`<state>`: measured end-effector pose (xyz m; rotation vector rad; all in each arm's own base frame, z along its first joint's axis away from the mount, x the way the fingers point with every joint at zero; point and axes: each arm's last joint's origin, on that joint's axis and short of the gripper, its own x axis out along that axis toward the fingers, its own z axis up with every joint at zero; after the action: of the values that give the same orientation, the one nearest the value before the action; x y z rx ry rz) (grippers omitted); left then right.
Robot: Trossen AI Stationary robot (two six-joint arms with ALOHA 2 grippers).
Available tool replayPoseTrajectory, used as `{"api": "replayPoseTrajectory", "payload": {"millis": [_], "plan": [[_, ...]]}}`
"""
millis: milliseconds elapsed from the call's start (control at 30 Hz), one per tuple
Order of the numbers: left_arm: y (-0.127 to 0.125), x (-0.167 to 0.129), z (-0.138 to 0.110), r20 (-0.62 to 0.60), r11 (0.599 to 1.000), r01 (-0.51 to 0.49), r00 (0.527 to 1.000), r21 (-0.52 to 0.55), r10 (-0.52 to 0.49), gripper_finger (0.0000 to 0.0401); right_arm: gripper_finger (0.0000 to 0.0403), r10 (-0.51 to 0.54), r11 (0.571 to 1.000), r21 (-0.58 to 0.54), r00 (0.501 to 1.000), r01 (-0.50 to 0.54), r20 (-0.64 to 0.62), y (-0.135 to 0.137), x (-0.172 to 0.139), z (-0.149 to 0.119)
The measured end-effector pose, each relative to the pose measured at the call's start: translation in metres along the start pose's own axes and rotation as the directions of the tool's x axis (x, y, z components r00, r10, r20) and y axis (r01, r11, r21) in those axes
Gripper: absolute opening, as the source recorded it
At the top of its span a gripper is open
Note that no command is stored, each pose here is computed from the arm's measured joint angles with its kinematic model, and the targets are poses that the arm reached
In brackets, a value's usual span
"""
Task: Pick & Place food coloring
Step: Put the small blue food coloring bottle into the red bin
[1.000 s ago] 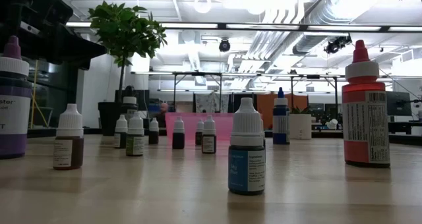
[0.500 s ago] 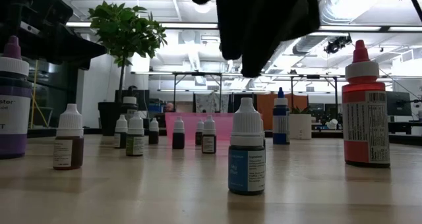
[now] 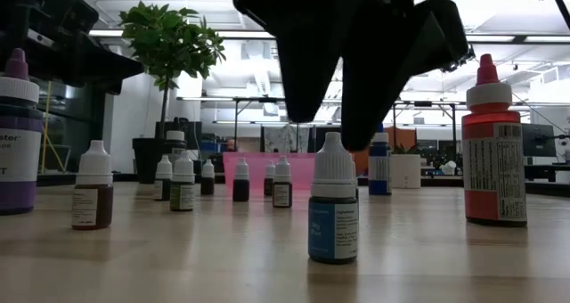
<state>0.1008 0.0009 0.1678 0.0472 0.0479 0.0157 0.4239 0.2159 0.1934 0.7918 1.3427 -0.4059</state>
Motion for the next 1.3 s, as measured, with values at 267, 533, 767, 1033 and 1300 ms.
{"api": "replayPoseTrajectory", "payload": {"millis": [267,533,767,1033,1300], "plan": [[0.000,0.000,0.000,0.000,1.000,0.000,1.000,0.000,0.000,0.0000,0.0215,0.002,0.999,0.042,0.999,0.000,-0.038,-0.001,0.002,0.000],[0.000,0.000,0.000,0.000,1.000,0.001,1.000,0.000,-0.001,0.0000,0.0216,-0.010,0.999,0.052,1.000,0.011,-0.027,-0.004,0.003,0.004],[0.000,0.000,0.000,0.000,1.000,0.000,1.000,0.000,0.000,0.0000,0.0216,-0.005,0.998,0.056,0.999,0.007,-0.032,-0.003,0.003,0.004],[0.000,0.000,0.000,0.000,1.000,0.001,1.000,0.000,-0.001,0.0000,0.0216,0.023,0.998,0.055,0.998,-0.019,-0.065,0.000,0.017,0.005],[0.000,0.000,0.000,0.000,1.000,0.001,1.000,0.000,-0.001,0.0000,0.0216,0.024,0.998,0.059,0.997,-0.020,-0.070,0.000,0.023,0.006]]}}
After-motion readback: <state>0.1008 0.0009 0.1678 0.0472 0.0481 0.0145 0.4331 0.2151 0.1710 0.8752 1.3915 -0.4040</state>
